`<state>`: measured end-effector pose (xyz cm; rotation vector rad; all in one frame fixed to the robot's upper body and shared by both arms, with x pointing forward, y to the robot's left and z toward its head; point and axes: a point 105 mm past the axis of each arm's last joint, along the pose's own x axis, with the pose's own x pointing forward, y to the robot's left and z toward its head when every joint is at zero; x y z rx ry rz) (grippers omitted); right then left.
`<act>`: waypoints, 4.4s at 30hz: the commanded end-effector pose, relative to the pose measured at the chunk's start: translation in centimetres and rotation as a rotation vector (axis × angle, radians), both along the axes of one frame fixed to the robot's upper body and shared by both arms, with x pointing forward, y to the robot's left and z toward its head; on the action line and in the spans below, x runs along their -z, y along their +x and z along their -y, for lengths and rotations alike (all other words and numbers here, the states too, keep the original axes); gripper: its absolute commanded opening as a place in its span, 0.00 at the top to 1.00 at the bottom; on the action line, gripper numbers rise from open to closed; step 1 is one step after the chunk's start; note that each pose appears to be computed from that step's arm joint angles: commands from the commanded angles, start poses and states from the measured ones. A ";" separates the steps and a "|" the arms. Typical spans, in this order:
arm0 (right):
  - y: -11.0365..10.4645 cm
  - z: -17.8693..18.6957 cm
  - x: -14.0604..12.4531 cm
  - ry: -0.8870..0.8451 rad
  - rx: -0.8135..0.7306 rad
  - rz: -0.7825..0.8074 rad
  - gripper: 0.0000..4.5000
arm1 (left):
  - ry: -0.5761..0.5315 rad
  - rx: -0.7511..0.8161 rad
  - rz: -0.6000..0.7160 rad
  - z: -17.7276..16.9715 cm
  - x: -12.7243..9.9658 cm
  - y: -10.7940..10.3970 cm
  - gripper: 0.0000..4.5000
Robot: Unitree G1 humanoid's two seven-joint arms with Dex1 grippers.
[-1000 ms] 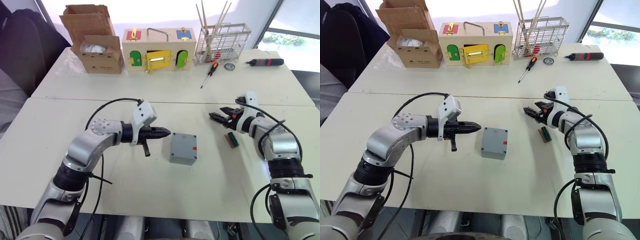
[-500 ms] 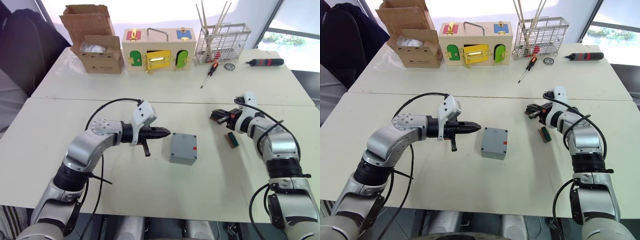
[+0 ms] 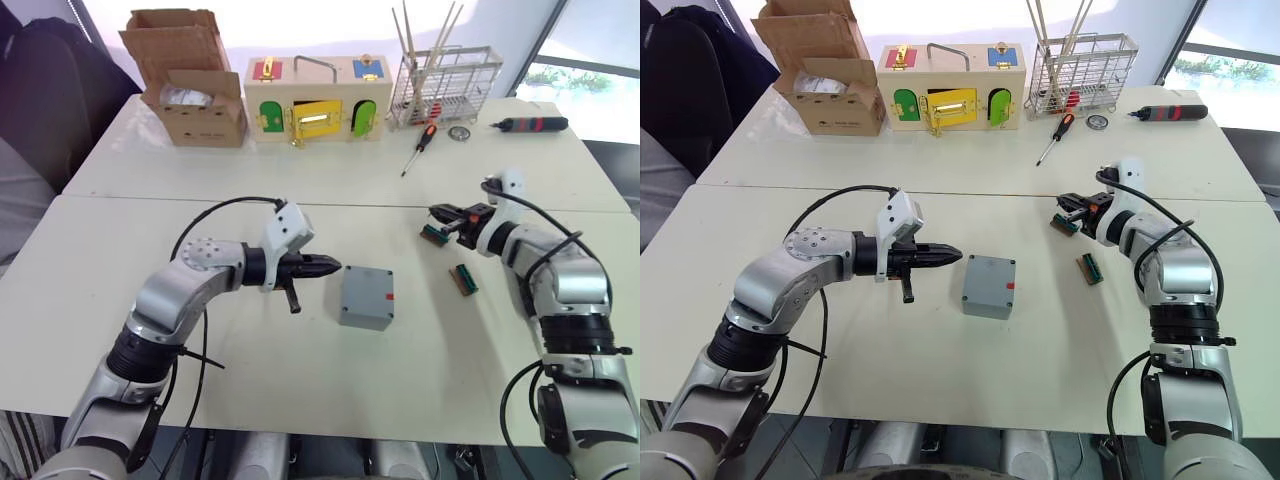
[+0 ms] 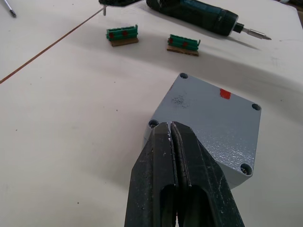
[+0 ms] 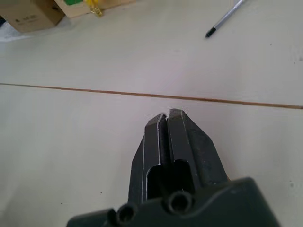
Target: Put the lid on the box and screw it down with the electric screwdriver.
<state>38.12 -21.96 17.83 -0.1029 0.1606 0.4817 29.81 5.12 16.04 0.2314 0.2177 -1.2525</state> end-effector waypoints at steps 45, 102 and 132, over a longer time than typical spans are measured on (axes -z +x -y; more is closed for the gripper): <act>-9.1 -6.8 1.7 -0.024 -0.450 -0.131 0.99 | 0.084 0.163 0.021 -0.7 -0.7 -3.4 1.00; -8.1 13.4 0.7 -0.196 0.231 -0.902 0.00 | -0.114 0.357 0.131 6.6 -2.0 -7.5 1.00; -6.1 13.8 1.5 -0.281 0.281 -0.853 0.58 | -0.130 0.214 0.125 6.0 -1.4 -5.0 1.00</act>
